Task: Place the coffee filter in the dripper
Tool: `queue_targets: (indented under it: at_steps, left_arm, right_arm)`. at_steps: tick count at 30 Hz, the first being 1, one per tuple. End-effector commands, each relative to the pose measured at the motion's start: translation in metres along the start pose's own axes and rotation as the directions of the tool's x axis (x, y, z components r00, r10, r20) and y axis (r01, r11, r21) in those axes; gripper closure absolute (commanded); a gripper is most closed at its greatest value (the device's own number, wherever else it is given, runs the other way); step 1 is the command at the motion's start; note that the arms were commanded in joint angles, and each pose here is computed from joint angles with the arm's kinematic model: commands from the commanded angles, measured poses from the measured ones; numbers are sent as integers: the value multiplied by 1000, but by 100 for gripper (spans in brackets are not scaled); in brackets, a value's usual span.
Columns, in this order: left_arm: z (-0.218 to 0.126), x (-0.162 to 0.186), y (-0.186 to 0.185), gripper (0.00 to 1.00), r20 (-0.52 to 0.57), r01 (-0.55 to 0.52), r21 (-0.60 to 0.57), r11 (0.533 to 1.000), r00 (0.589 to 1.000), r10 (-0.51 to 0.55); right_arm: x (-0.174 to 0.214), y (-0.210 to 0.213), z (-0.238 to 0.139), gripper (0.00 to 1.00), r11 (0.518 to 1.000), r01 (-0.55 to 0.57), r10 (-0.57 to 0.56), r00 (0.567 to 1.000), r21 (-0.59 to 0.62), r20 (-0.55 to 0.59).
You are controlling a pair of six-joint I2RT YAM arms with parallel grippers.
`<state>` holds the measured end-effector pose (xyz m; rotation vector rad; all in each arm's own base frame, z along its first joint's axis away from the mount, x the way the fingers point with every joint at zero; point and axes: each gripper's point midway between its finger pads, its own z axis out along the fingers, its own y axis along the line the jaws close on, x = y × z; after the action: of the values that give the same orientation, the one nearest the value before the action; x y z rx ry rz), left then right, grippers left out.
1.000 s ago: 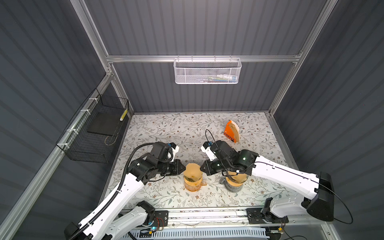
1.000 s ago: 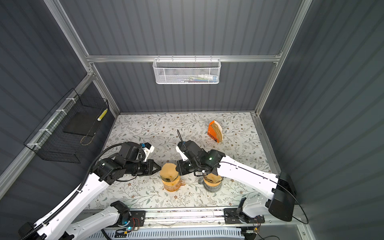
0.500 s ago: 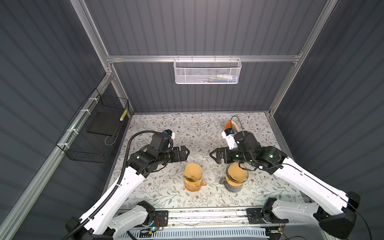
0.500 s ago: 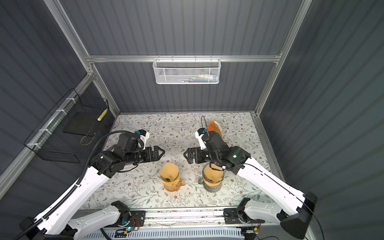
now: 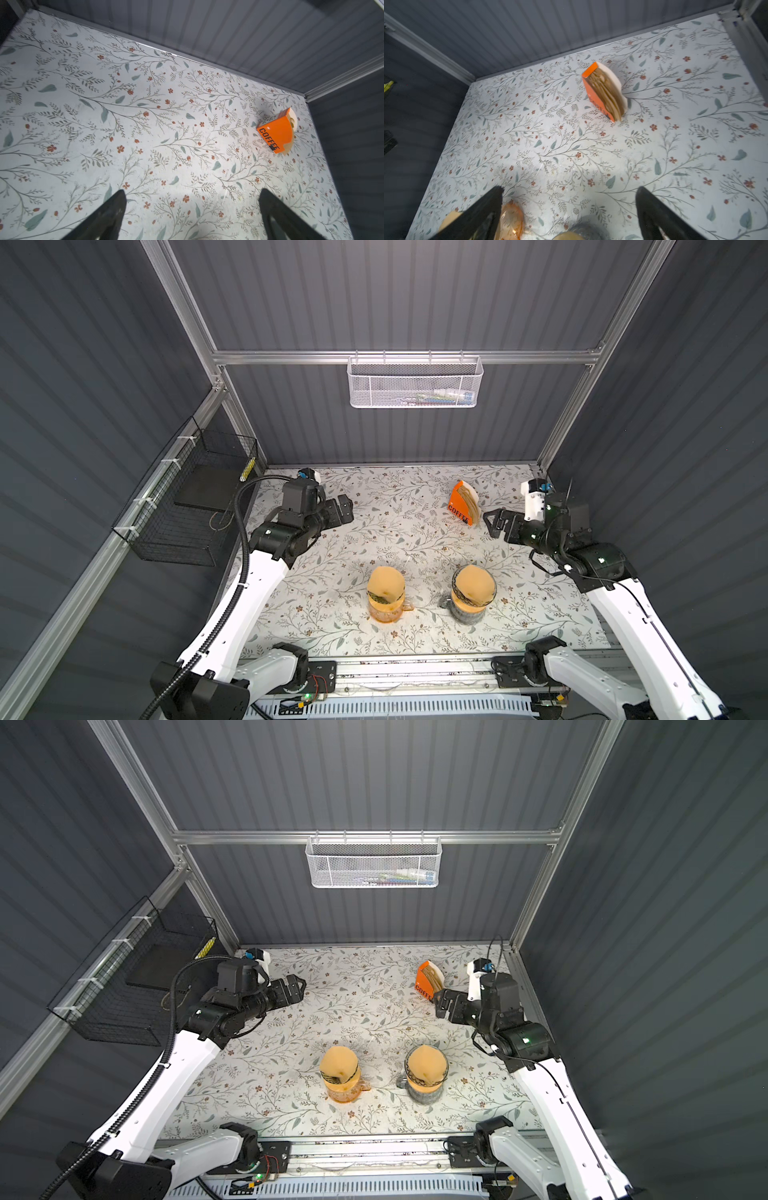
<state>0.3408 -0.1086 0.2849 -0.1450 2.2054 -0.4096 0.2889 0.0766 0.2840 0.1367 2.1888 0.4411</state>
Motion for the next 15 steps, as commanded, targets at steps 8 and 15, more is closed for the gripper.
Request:
queue_targets:
  at_steps: [8,15]
  left_arm:
    - [10,-30,103,0,217,83,-181,980,975,-42]
    - [47,-9,170,0,286,152,-254,955,955,-76]
  right_arm:
    - [-5,-96,40,1,982,-129,114,987,136,111]
    - [4,-159,60,1,935,-167,110,975,312,193]
